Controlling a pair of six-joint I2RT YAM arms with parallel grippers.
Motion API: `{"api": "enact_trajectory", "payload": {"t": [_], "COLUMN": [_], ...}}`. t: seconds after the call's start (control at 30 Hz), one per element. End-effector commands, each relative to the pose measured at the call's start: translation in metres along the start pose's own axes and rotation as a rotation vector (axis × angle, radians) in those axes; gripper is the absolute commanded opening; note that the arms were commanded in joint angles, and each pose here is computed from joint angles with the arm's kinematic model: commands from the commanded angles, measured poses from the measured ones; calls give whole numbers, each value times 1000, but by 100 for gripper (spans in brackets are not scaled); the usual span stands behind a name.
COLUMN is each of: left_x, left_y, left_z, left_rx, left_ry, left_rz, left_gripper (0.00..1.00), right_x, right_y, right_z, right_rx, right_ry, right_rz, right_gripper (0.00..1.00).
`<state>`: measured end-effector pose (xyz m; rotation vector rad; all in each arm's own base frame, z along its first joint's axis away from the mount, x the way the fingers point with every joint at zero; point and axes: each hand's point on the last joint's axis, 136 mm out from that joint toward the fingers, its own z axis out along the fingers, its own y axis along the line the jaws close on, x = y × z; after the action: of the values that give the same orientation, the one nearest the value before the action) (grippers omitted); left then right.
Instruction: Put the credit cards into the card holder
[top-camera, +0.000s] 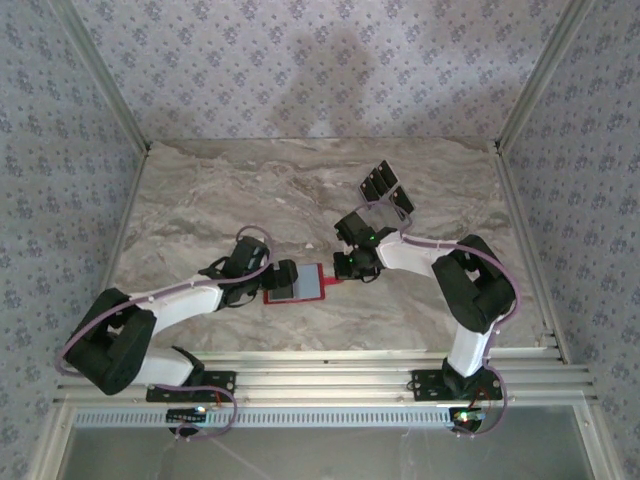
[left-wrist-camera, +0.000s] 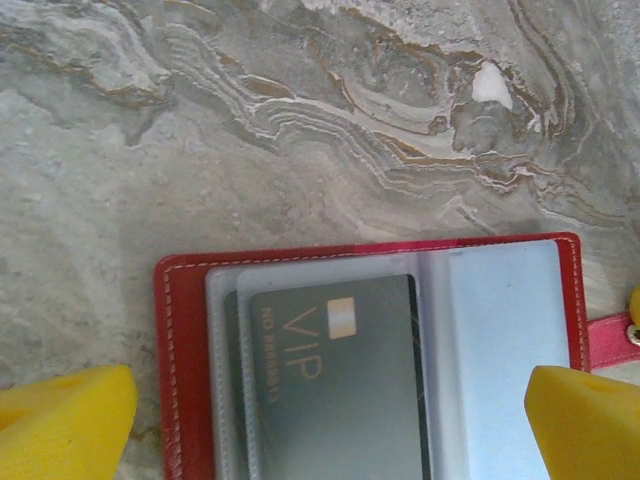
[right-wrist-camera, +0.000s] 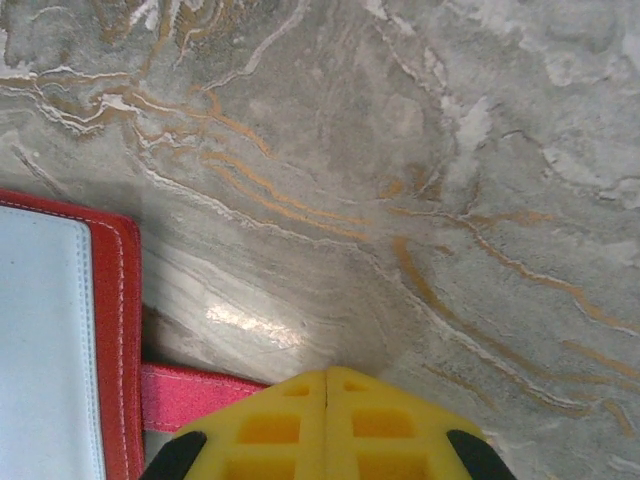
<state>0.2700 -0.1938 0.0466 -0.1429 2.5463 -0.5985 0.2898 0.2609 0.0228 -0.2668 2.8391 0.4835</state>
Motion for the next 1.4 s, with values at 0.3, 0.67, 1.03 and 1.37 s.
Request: {"api": "enact_trajectory", "payload": {"t": [0.3,0.67,1.03,1.37], "left_x": [6,6,11,7], "left_y": [2,11,8,-16], "left_z": [12,0,7,2], "left_rx": [4,-36,-44,13], "left_ry": [19,-5,17,-6], "left_rz": [-17,-2,18,40], "left_gripper": [100,100,100,100], "right_x": [2,2,2,4], "right_y": [4,3,7,7], "right_z": [-1,-1,1,7], "right_rx": [-32,-31,-43,-46], "right_ry": [5,2,6,17], "right_rz": [27,27,29,31], "right_gripper": [0,0,0,0]}}
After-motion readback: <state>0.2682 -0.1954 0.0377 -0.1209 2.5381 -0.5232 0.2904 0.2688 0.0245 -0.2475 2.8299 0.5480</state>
